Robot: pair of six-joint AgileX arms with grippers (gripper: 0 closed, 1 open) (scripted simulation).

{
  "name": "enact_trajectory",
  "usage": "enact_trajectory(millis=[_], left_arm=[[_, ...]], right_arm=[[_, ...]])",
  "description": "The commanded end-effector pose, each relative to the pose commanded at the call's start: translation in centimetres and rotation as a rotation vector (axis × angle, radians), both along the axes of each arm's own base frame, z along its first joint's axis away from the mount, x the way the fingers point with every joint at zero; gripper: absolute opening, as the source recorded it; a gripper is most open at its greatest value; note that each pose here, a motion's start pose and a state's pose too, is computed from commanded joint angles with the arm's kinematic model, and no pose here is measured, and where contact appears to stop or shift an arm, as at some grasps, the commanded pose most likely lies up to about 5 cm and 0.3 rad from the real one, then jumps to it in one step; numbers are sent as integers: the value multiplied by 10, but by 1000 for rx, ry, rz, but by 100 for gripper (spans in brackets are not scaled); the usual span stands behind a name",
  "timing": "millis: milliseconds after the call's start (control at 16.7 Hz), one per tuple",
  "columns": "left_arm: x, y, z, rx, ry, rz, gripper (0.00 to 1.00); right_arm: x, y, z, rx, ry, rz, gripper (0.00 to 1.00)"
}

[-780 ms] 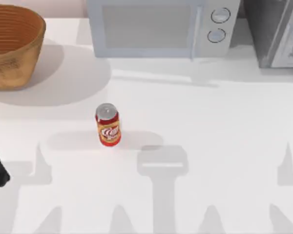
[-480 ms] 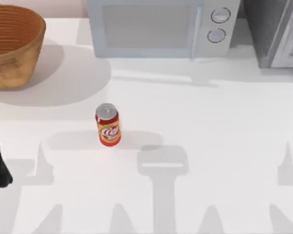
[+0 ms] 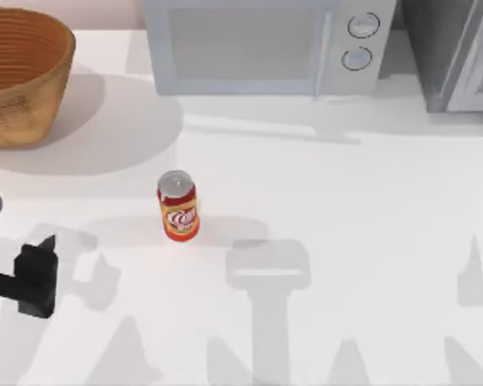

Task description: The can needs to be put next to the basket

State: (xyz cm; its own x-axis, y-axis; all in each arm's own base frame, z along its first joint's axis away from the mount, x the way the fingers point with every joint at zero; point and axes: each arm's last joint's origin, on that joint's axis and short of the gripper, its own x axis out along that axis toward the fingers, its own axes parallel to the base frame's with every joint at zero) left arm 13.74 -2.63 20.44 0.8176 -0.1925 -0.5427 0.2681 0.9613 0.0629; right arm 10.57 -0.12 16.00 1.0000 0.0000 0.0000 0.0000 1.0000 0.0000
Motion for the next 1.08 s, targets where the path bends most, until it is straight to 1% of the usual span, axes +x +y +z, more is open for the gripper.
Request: enact_trajectory(millis=[120, 300, 420, 600, 720, 840, 1080], left_arm=[[18, -11, 13, 48, 154, -74, 100], [54, -34, 29, 126, 376, -182, 100], [82, -52, 35, 181, 512, -247, 100], [125, -84, 36, 263, 681, -330, 100], [151, -105, 32, 314, 767, -374, 100], [175, -125, 28, 361, 827, -408, 100], [210, -157, 19, 431, 883, -447, 100]], right_arm=[[0, 0, 0, 0, 0, 0, 100], [0, 0, 0, 0, 0, 0, 100], [0, 0, 0, 0, 0, 0, 100], [0, 0, 0, 0, 0, 0, 100], [0, 0, 0, 0, 0, 0, 100], [0, 0, 0, 0, 0, 0, 100], [0, 0, 0, 0, 0, 0, 100]])
